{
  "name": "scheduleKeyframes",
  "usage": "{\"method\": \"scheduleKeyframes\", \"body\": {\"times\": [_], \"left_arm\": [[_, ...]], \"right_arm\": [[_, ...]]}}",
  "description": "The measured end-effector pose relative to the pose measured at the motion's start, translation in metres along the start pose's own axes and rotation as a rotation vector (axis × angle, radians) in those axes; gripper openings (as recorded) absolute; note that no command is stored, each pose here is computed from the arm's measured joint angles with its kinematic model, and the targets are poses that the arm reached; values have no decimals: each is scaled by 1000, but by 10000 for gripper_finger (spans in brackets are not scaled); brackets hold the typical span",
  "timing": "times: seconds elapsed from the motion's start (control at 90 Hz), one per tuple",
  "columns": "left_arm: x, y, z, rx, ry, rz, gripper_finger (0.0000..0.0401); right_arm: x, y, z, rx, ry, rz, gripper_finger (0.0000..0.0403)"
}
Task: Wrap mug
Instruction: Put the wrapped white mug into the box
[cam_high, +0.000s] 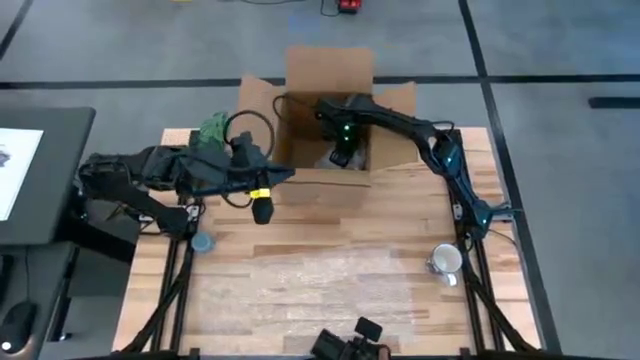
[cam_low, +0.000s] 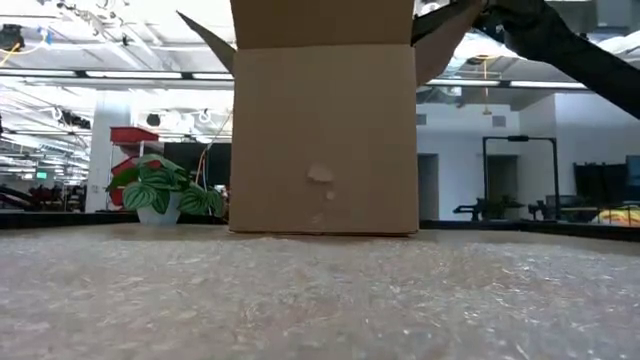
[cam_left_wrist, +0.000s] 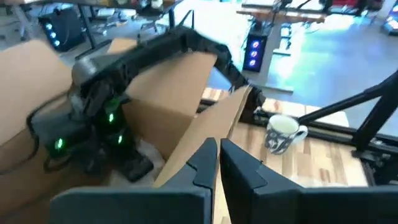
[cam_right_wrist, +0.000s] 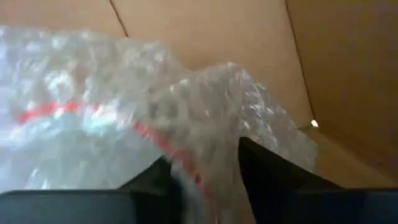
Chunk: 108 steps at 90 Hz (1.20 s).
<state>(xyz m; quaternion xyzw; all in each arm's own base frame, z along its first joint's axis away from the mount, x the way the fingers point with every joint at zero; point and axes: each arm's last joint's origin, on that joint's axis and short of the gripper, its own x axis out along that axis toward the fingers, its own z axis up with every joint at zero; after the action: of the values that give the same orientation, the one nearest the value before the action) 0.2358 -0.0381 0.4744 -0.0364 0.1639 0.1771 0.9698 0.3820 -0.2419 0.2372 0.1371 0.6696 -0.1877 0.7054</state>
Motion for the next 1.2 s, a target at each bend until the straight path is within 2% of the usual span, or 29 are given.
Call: {"method": "scheduleKeyframes", "body": {"times": [0.133, 0.244, 0.667, 0.889, 1.067, 1.2], "left_arm": [[-4, -4, -6, -15, 46, -5, 0], [-6, -8, -8, -52, 55, -19, 0], [-18, -26, -13, -137, 57, -67, 0], [-12, -30, -16, -160, 69, -45, 0], [-6, -32, -14, -189, 29, 19, 0], [-5, -32, -9, -194, -18, 17, 0]], "right_arm": [[0, -9, -4, 20, 34, -30, 195], [1, -19, -6, 36, 47, -35, 214], [-3, -28, -9, -30, 52, -40, 224], [-16, -35, -7, -60, 9, -41, 234], [-30, -38, -4, -124, -75, 42, 235], [-39, -39, 1, -124, -157, 88, 235]]}}
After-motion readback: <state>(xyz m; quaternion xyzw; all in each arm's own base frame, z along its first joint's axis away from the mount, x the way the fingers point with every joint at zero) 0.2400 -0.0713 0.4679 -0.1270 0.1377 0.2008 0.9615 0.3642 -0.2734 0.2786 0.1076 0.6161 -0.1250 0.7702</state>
